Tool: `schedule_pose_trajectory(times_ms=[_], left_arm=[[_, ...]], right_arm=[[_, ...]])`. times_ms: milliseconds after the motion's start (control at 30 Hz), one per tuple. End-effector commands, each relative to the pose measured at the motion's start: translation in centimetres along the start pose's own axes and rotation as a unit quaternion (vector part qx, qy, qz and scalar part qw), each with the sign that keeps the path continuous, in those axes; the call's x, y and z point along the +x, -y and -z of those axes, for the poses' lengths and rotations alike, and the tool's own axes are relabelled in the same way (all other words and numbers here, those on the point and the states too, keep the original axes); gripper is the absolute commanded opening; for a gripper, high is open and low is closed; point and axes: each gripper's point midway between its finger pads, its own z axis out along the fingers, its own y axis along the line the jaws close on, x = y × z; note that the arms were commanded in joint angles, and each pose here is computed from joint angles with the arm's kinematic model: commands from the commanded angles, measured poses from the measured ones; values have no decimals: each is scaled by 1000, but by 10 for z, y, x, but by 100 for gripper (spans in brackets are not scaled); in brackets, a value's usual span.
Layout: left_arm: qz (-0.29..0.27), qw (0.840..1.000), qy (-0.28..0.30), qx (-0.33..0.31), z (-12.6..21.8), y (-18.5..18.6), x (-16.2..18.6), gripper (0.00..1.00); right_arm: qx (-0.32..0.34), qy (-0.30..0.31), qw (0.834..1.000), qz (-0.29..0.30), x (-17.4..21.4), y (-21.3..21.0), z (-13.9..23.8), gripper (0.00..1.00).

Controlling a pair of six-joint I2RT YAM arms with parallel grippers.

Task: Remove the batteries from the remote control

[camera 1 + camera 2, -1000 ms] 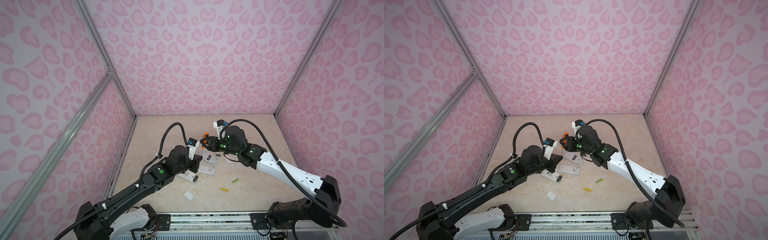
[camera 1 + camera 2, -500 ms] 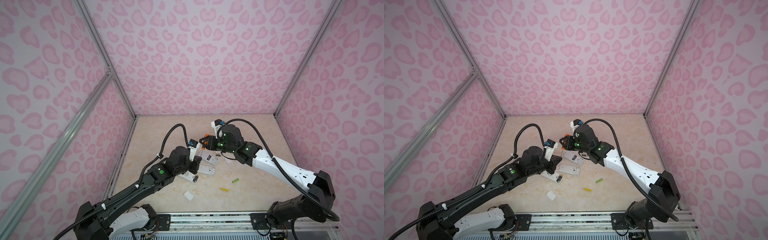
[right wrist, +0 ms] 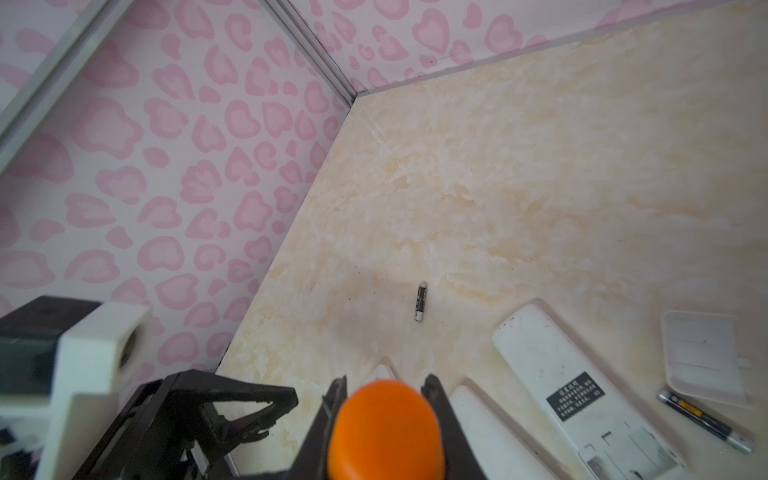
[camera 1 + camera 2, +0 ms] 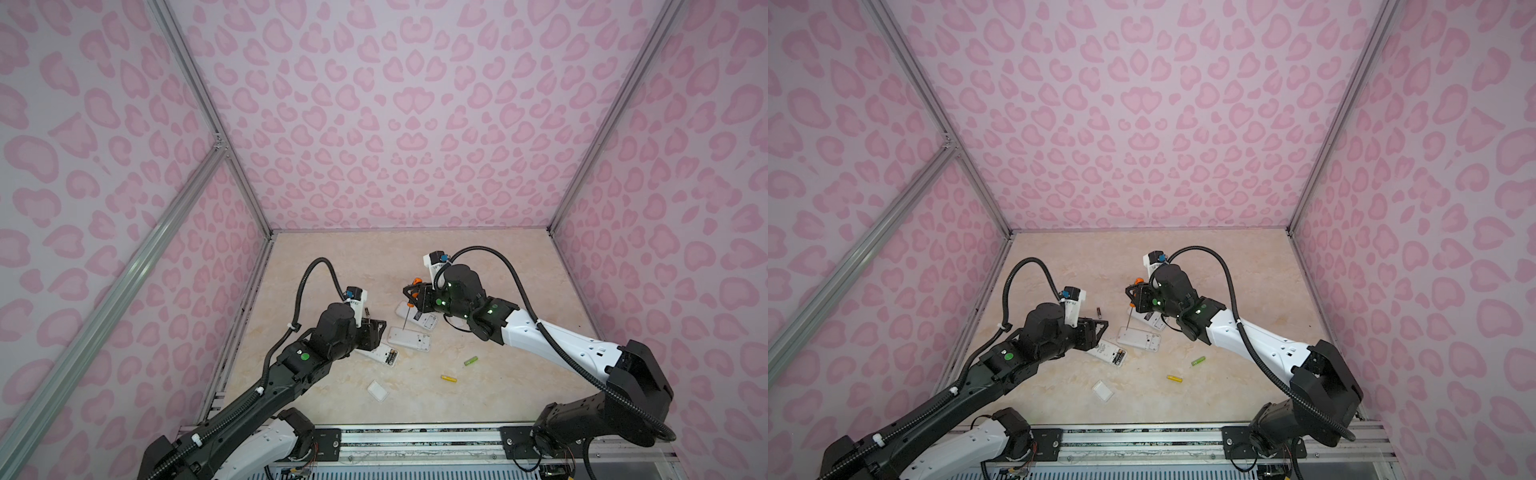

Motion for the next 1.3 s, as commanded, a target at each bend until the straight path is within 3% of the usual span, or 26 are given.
schedule_pose_trajectory(times_ms=[0, 133, 267, 533, 933, 1267], left_arm=[[151, 987, -58, 15, -7, -21, 38, 56], [208, 973, -97, 8, -17, -42, 75, 56], [229, 967, -110, 29, -29, -43, 83, 49], [215, 970, -113, 27, -50, -49, 80, 37], [198, 973, -117, 33, -73, -45, 61, 37], [204, 970, -122, 41, -71, -45, 65, 40]], right_arm=[[-30, 27, 997, 64, 2, -14, -9, 0], [-25, 0, 995, 93, 31, -14, -25, 0], [-16, -7, 995, 97, 44, -13, -32, 0], [-2, -11, 995, 101, 51, -8, -28, 0], [-9, -8, 994, 107, 66, -6, -23, 0], [-81, -9, 976, 200, 98, -48, -36, 0]])
